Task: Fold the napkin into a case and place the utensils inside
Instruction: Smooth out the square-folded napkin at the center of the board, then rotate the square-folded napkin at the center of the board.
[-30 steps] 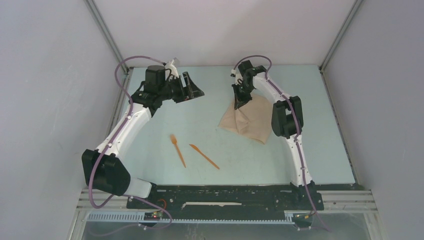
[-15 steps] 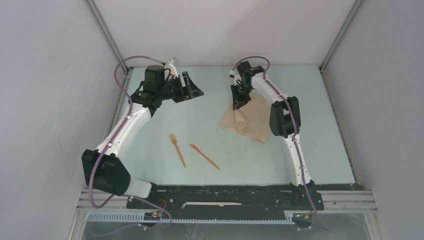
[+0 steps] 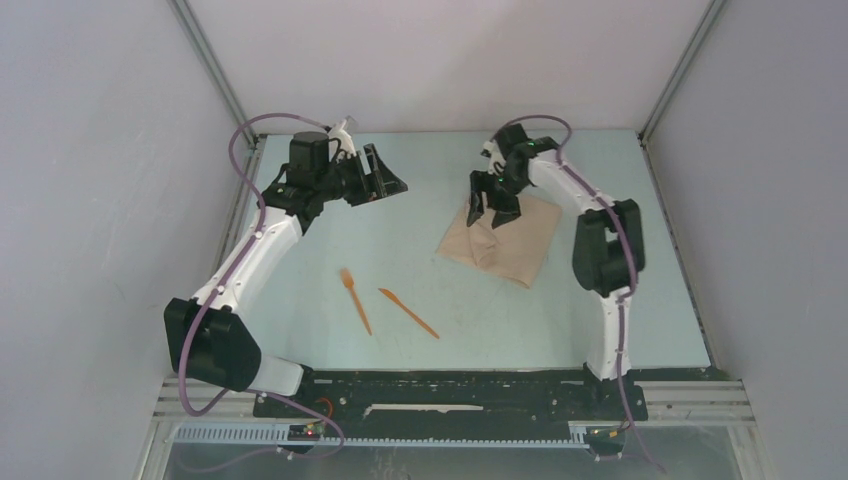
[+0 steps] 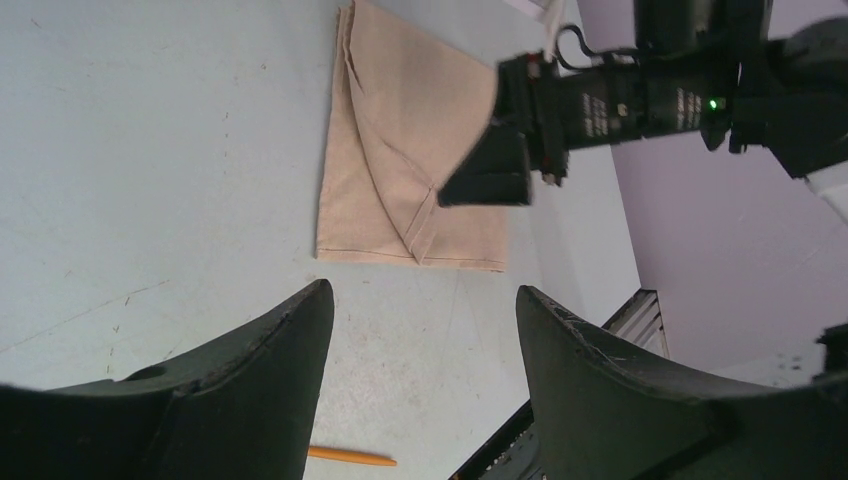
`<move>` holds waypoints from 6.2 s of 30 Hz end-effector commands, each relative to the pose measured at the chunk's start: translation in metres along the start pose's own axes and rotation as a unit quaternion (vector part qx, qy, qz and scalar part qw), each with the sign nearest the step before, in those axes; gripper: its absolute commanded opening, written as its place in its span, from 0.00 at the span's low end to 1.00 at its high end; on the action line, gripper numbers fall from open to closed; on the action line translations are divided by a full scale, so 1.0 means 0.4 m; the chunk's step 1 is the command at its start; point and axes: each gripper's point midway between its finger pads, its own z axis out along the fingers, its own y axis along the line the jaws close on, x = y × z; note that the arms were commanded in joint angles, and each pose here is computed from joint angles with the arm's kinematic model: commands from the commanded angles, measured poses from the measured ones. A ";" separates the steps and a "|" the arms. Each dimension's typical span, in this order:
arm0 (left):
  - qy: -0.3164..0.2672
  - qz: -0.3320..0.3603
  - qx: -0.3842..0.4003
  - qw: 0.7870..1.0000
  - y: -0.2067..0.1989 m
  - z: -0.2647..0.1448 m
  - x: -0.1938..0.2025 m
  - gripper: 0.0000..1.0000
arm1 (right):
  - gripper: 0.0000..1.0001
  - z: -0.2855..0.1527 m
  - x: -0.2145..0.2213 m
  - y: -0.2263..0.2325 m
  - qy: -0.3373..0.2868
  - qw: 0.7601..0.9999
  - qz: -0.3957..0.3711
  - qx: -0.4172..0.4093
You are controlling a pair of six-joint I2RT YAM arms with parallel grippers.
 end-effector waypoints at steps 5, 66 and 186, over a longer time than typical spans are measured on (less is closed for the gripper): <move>-0.022 0.006 0.020 1.000 -0.027 -0.023 -0.024 0.74 | 0.77 -0.024 0.048 -0.046 -0.052 0.978 0.121 -0.165; 0.012 0.007 0.001 1.000 0.008 0.035 0.023 0.74 | 0.45 0.127 0.056 0.144 -0.065 0.960 0.143 -0.232; 0.100 -0.017 0.055 0.993 -0.124 0.025 0.228 0.24 | 0.00 -0.127 0.388 -0.541 0.001 0.942 0.187 0.277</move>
